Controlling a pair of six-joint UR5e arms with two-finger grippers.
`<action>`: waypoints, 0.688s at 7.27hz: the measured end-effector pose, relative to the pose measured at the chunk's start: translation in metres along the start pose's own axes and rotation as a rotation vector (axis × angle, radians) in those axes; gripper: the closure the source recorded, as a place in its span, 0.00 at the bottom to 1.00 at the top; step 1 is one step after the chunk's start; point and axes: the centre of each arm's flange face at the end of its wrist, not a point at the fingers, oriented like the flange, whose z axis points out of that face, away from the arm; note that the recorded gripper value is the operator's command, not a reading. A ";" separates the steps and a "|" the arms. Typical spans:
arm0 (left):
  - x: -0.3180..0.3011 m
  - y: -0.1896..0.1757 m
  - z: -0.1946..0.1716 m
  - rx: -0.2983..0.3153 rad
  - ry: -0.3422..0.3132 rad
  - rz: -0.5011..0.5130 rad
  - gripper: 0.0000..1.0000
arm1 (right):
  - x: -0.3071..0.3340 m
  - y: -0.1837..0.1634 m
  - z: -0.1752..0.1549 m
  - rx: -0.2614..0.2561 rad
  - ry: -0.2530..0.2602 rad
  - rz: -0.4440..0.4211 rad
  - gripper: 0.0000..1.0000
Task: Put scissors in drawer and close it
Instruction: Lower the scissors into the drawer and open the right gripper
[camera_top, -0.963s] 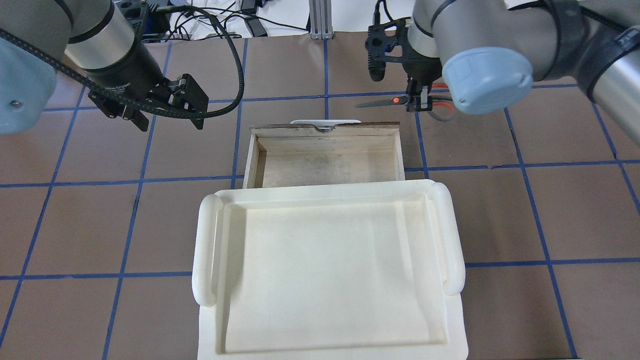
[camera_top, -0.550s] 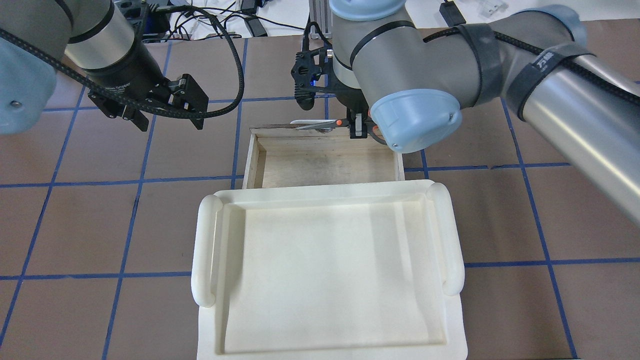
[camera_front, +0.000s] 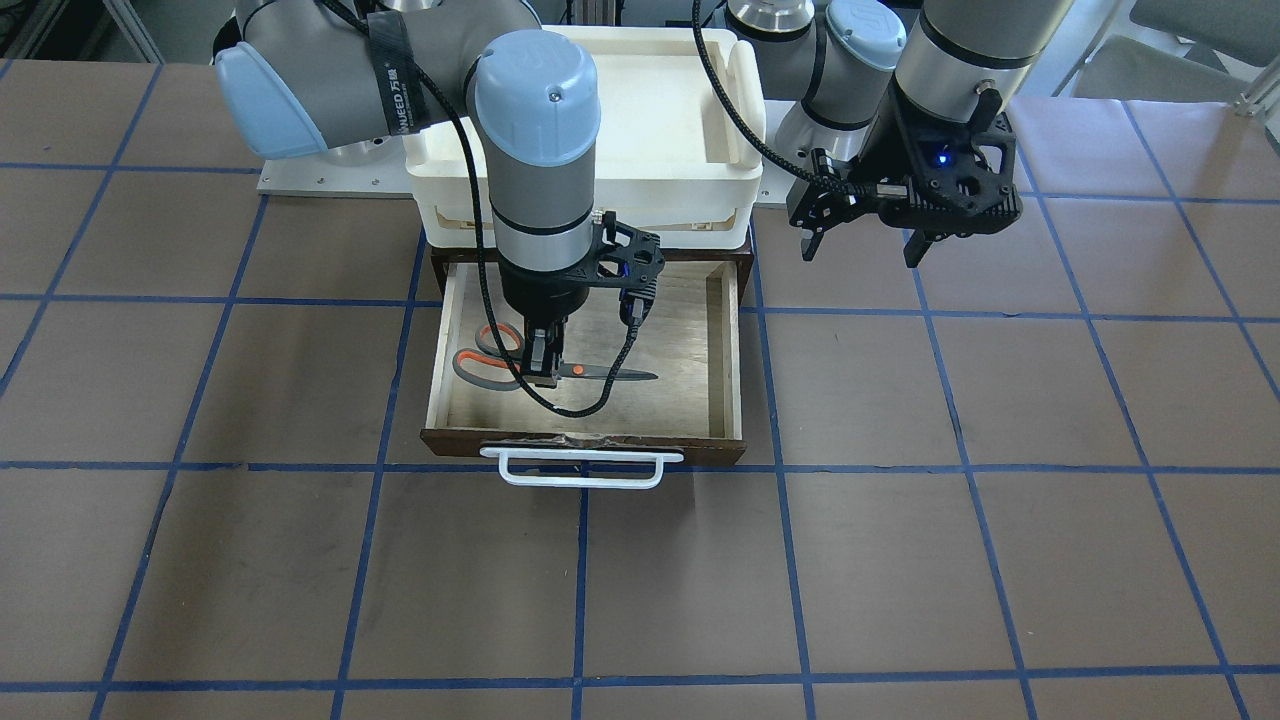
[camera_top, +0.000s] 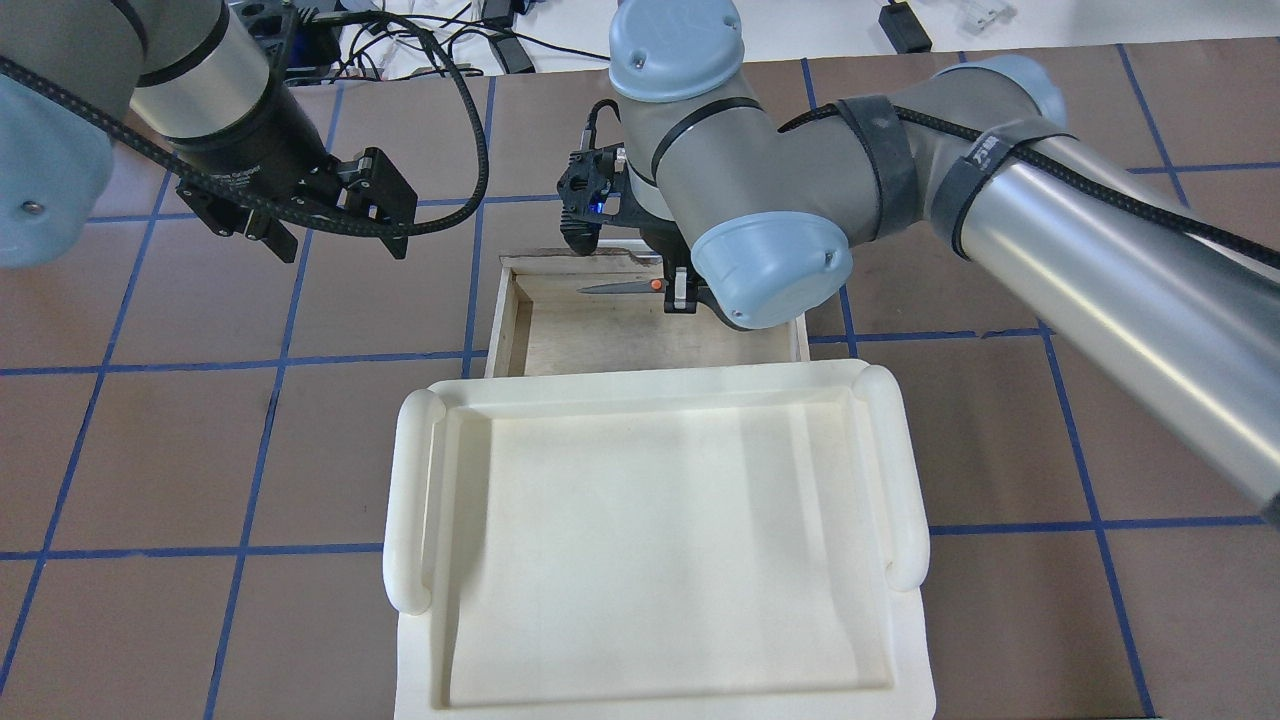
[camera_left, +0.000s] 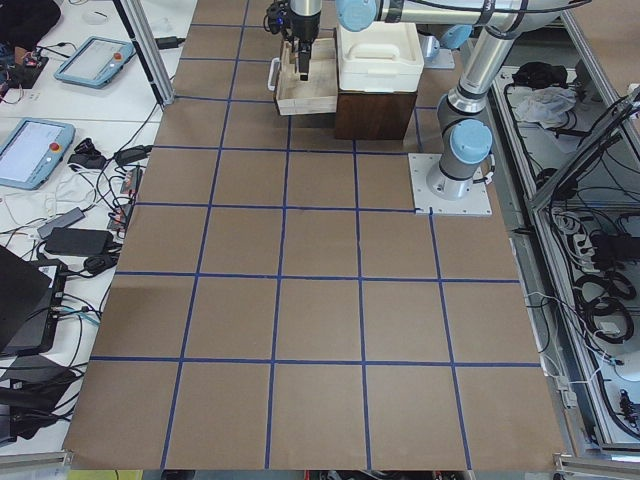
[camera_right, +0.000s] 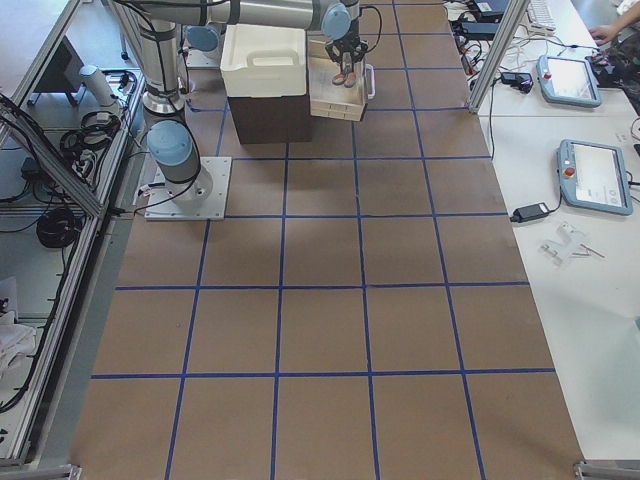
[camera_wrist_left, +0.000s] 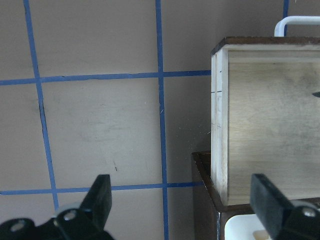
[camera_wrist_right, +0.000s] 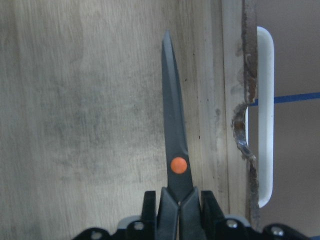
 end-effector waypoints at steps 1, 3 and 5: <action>0.000 0.000 0.000 0.000 0.000 0.000 0.00 | -0.001 -0.006 0.008 0.000 -0.003 0.001 1.00; 0.000 0.000 0.000 0.000 0.000 0.000 0.00 | -0.003 -0.019 0.021 0.005 -0.001 0.005 0.51; 0.000 0.000 0.000 0.000 0.000 0.000 0.00 | -0.013 -0.034 0.022 0.029 0.003 0.051 0.00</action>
